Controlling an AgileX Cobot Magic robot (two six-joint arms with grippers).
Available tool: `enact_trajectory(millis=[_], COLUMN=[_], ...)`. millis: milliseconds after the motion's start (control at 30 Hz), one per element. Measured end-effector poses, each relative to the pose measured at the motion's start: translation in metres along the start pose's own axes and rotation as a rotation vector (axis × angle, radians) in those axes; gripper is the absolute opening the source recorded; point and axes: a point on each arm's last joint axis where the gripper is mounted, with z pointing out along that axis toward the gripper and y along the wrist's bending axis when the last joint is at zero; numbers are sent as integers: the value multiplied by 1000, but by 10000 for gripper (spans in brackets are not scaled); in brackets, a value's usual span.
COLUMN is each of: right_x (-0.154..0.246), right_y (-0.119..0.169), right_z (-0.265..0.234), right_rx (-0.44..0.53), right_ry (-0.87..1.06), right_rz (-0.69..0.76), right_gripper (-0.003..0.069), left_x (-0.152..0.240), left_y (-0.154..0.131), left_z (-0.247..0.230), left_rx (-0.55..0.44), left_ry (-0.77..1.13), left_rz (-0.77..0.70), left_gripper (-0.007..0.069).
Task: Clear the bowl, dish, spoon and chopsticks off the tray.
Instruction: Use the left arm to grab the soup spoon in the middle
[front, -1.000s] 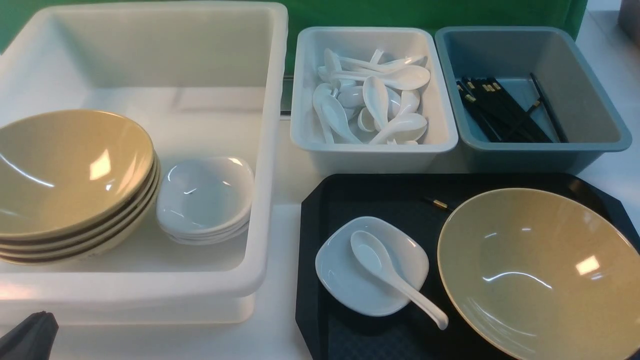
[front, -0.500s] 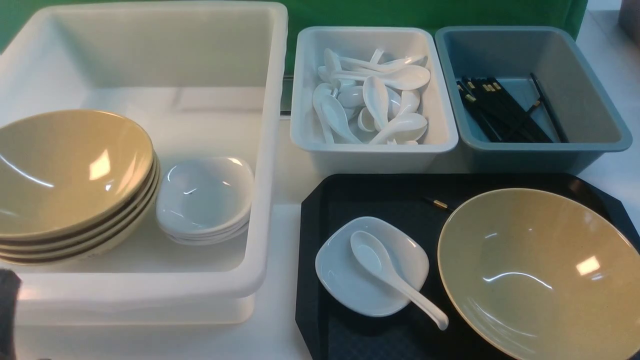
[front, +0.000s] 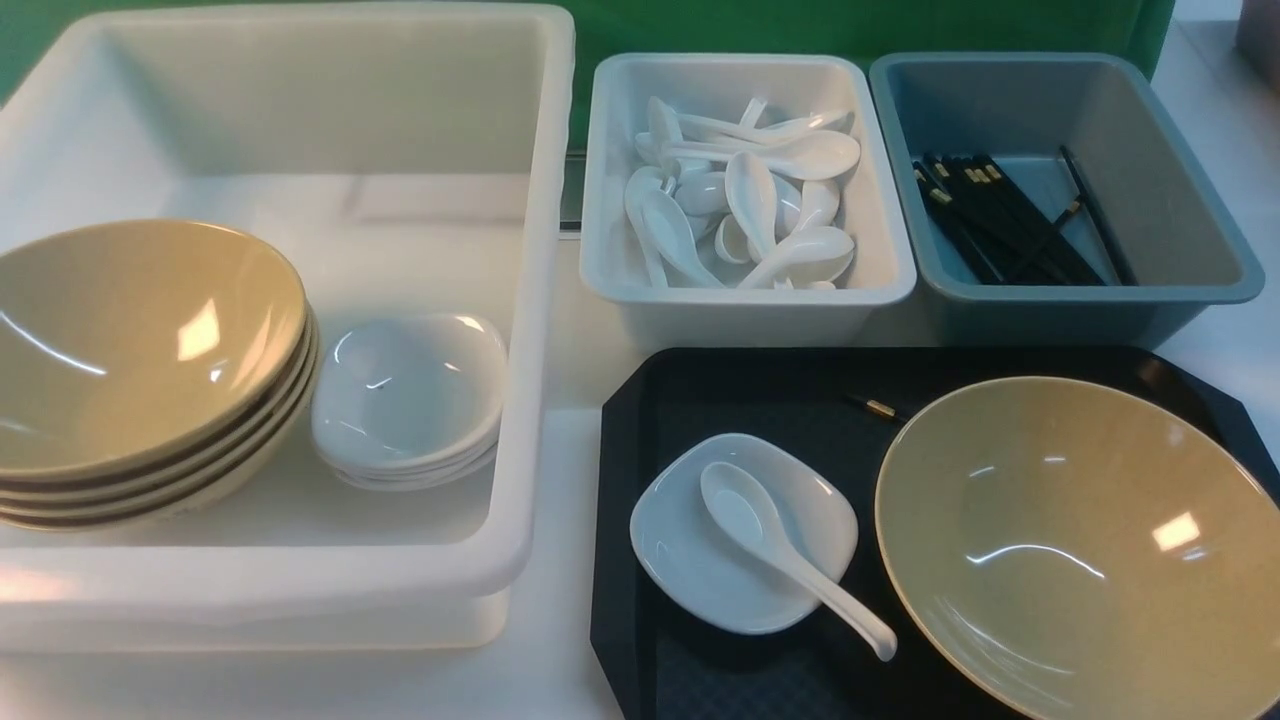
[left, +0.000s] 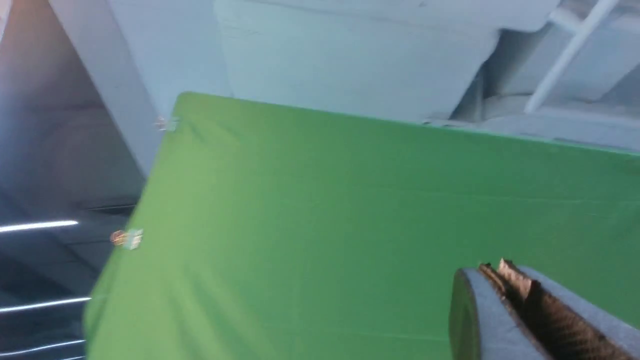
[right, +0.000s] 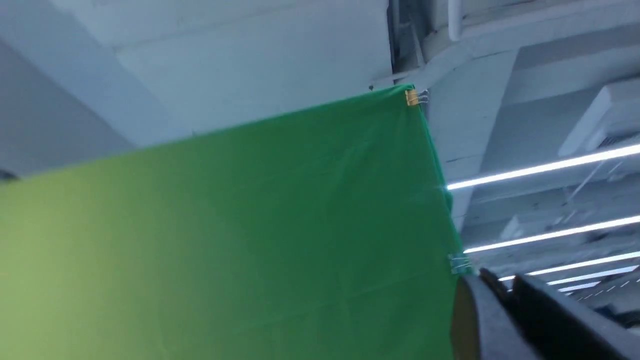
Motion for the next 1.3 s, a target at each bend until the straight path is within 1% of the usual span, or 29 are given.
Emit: enact_trajectory(millis=[33, 67, 100, 133, 167, 233, 267, 300, 333, 467, 500, 533, 567, 600, 633, 667, 700, 733, 800, 867, 967, 1033, 1100, 1133, 1200, 1267, 1300], right_x=[-3, -5, -10, -19, -24, -35, -35, -35, -30, -8, 7, 14, 24, 31, 39, 40, 46, 51, 56, 59, 60, 60, 60, 61, 61, 61, 62], right_y=[1, 1, 3, 6, 8, 11, 11, 11, 9, 1, -4, -6, -10, -12, -14, -14, -15, -16, -16, -15, -12, -9, -7, -6, -3, -2, 0], right_z=[5, 8, 12, 20, 23, 39, 44, 46, 53, 61, 60, 59, 56, 53, 49, 49, 46, 43, 41, 42, 46, 47, 47, 47, 47, 47, 47], right_rx=[18, 29, 31, 49, 49, 65, 73, 80, 90, 131, 152, 162, 179, 194, 211, 213, 222, 219, 201, 166, 138, 113, 83, 74, 42, 30, 15], right_ry=[49, 82, 86, 146, 149, 245, 297, 308, 412, 659, 798, 870, 977, 1061, 1154, 1169, 1237, 1309, 1359, 1370, 1340, 1327, 1326, 1327, 1330, 1330, 1330], right_rz=[11, 8, 3, -42, -56, -162, -200, -213, -240, -268, -277, -280, -279, -268, -253, -251, -237, -231, -238, -231, -204, -195, -195, -196, -192, -191, -188], right_gripper=[95, 85, 79, 54, 48, 37, 37, 37, 37, 37, 37, 37, 37, 37, 37, 37, 37, 37, 37, 37, 37, 37, 37, 37, 37, 37, 37], left_x=[-14, -25, -27, -42, -45, -59, -58, -58, -52, -18, -1, 10, 21, 38, 50, 51, 60, 73, 88, 106, 130, 145, 162, 164, 182, 190, 201], left_y=[-6, -9, -10, -13, -13, -13, -12, -12, -11, -9, -13, -17, -24, -35, -45, -49, -59, -78, -100, -126, -162, -184, -204, -210, -226, -231, -239], left_z=[14, 25, 28, 48, 53, 88, 104, 107, 123, 160, 172, 174, 178, 181, 182, 182, 181, 180, 179, 178, 177, 177, 176, 178, 176, 175, 174], left_rx=[38, 49, 55, 50, 47, 13, -1, -4, -19, -58, -55, -46, -15, 42, 104, 127, 177, 302, 419, 530, 645, 709, 744, 756, 780, 788, 803], left_ry=[37, 67, 76, 150, 170, 294, 349, 359, 422, 721, 874, 983, 1095, 1236, 1334, 1359, 1419, 1514, 1589, 1663, 1752, 1802, 1858, 1866, 1917, 1938, 1972], left_rz=[51, 83, 96, 126, 132, 128, 119, 114, 98, 31, -21, -37, -53, -74, -85, -89, -99, -126, -156, -187, -187, -167, -138, -129, -62, -32, 16], left_gripper=[-15, -15, -15, -15, -15, -15, -15, -15, -15, -15, -15, -15, -15, -15, -15, -15, -15, -15, -15, -15, -15, -15, -8, -6, 12, 26, 60])
